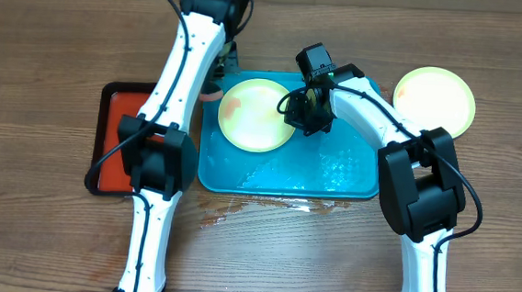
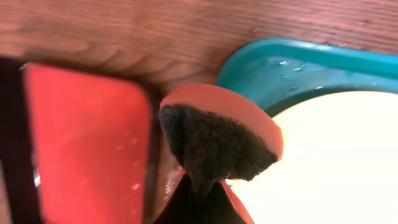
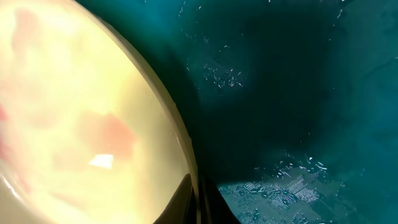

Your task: Clean dirty plates on tray and stack at the side

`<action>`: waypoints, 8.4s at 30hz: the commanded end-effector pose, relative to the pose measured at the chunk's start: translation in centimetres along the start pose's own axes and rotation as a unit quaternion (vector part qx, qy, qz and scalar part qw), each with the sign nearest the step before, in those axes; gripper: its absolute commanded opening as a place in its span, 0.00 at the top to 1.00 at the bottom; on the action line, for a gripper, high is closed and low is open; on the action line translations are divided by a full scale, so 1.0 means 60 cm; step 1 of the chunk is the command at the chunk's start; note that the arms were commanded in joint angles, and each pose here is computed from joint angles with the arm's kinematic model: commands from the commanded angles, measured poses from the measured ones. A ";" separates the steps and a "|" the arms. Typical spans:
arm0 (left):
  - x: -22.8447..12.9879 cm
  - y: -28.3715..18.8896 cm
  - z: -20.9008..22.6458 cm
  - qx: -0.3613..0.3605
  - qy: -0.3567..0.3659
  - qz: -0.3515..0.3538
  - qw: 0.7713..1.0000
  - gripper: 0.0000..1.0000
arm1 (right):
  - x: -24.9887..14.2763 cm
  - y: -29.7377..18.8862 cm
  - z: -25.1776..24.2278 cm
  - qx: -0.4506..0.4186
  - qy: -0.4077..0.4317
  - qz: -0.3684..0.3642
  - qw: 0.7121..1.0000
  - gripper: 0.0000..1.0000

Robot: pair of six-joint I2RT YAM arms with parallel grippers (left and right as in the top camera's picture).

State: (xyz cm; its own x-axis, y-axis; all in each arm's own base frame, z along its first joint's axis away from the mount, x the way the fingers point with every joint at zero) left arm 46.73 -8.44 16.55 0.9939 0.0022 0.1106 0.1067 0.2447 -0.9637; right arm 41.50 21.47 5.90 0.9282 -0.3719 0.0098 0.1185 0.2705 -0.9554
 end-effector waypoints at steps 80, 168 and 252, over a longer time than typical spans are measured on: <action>-0.042 -0.125 0.343 -0.095 -0.185 -0.100 0.973 0.00 | 0.021 -0.223 0.073 -0.102 -0.191 -0.239 0.947 0.96; -0.041 -0.122 0.341 -0.096 -0.184 -0.098 0.973 0.00 | 0.246 -0.247 -0.513 0.034 0.193 -0.113 0.974 0.00; -0.041 -0.122 0.341 -0.096 -0.184 -0.098 0.973 0.00 | -0.249 -0.345 -0.320 0.230 -0.223 -0.595 0.737 0.00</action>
State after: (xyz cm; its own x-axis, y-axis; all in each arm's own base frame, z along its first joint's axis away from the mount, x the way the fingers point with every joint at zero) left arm 42.80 9.73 28.70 0.8753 0.3301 0.3535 0.3397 0.1007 -0.9351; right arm 18.07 5.11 20.00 0.1222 -0.2813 0.9518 0.9329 0.3600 -0.0134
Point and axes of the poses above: each gripper's point midway between its finger pads, its own y axis out along the fingers, its own z axis along the line the jaws close on, x = y × z, the point moved 5 cm from there along -y, back along the fingers, and after that the axes turned 12 degrees about y, right-handed, at the moved point
